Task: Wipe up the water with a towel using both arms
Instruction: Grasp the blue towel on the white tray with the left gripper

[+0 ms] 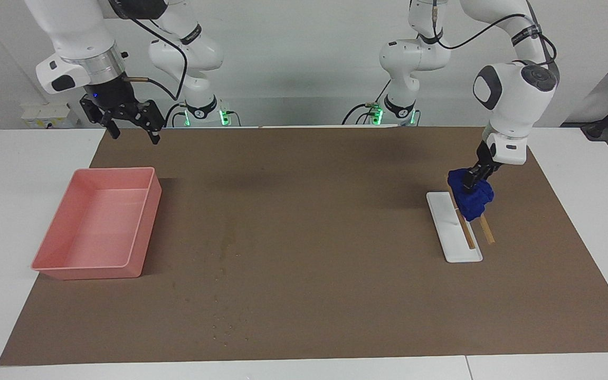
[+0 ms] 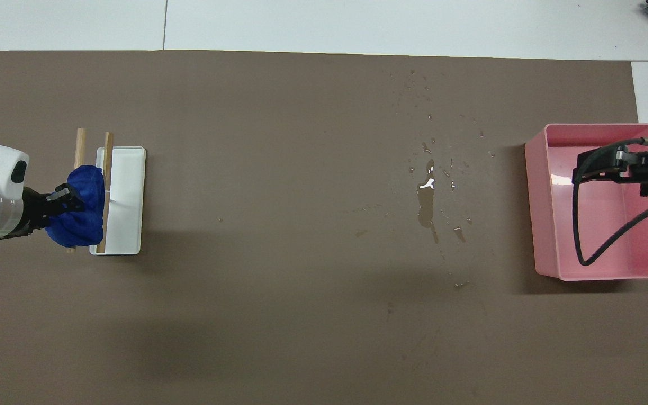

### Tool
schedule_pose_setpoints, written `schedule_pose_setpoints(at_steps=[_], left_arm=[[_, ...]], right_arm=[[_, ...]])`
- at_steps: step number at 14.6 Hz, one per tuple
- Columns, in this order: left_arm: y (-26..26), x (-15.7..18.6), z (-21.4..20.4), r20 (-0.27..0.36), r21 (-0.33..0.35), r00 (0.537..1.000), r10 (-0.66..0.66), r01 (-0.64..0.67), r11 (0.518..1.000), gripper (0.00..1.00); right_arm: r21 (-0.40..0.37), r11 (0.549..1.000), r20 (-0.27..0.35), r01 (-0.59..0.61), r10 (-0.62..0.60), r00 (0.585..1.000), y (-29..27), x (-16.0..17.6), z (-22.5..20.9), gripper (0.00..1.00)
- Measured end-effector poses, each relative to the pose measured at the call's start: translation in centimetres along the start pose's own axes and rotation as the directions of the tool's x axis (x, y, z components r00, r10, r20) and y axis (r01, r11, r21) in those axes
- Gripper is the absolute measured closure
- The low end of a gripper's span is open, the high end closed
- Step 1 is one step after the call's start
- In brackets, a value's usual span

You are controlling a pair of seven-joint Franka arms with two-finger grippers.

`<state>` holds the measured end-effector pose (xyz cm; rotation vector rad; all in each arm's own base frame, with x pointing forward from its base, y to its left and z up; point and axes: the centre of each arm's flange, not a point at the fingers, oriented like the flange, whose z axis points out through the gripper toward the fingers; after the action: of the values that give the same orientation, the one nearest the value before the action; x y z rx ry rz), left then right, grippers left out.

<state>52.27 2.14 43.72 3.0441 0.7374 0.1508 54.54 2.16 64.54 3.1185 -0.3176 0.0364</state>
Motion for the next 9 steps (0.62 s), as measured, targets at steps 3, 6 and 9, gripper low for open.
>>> schedule_pose_setpoints(at_steps=[3, 6, 9], left_arm=[[-0.1, 0.1, -0.4, -0.002, 0.0, 1.0, -0.022, 0.022, 1.0, 0.7], [0.6, 1.1, -2.6, 0.019, 0.013, 0.997, -0.069, 0.068, 0.998, 0.73], [2.3, 1.9, -7.2, 0.04, 0.014, 0.986, -0.164, 0.163, 0.986, 0.77]], right_arm=[[0.0, 1.0, 0.001, 0.0, 0.0, 1.0, 0.0, -0.1, 0.0, 0.0], [-0.001, 1.0, 0.003, 0.0, 0.0, 1.0, 0.0, -0.1, 0.1, 0.0], [-0.001, 1.0, 0.004, -0.001, 0.001, 1.0, 0.0, -0.1, 0.2, 0.0]])
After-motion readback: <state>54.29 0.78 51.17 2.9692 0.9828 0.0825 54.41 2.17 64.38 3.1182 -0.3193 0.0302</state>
